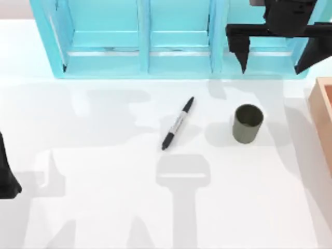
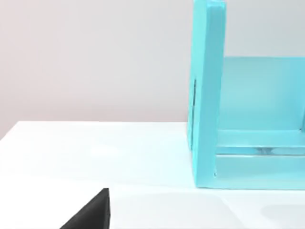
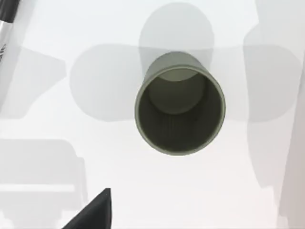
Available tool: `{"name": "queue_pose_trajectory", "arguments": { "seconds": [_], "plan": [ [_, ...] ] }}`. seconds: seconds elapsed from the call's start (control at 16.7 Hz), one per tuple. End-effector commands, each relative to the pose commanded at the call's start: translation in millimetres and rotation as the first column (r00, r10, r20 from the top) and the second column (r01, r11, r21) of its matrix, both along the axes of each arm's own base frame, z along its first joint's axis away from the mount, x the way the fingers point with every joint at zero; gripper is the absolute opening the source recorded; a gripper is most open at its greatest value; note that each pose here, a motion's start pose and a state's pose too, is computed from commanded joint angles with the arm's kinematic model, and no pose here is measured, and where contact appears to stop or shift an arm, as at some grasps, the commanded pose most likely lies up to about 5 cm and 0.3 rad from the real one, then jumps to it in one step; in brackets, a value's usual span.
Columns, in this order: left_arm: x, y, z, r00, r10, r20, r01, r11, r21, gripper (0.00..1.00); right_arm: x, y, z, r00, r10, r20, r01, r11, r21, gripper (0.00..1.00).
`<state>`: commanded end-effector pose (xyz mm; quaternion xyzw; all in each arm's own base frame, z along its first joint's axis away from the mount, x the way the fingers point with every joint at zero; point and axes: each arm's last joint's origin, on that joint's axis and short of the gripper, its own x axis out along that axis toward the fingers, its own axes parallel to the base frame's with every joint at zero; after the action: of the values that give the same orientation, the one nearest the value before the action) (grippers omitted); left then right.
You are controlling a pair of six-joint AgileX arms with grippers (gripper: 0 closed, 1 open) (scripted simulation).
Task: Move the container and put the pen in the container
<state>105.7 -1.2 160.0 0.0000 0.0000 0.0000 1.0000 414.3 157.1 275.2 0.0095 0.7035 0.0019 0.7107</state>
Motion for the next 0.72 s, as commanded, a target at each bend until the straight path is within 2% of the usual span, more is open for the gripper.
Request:
{"name": "queue_pose_trajectory", "arguments": {
  "seconds": [0.3,0.72],
  "plan": [
    [0,0,0,1.0,0.0,0.0,0.0,1.0,0.0,1.0,-13,-7,40,1.0,-0.002,0.002,0.002,1.0,-0.002,1.0],
    [0,0,0,1.0,0.0,0.0,0.0,1.0,0.0,1.0,-15,-2,40,1.0,-0.005,0.005,0.005,1.0,0.003,1.0]
  ]
}}
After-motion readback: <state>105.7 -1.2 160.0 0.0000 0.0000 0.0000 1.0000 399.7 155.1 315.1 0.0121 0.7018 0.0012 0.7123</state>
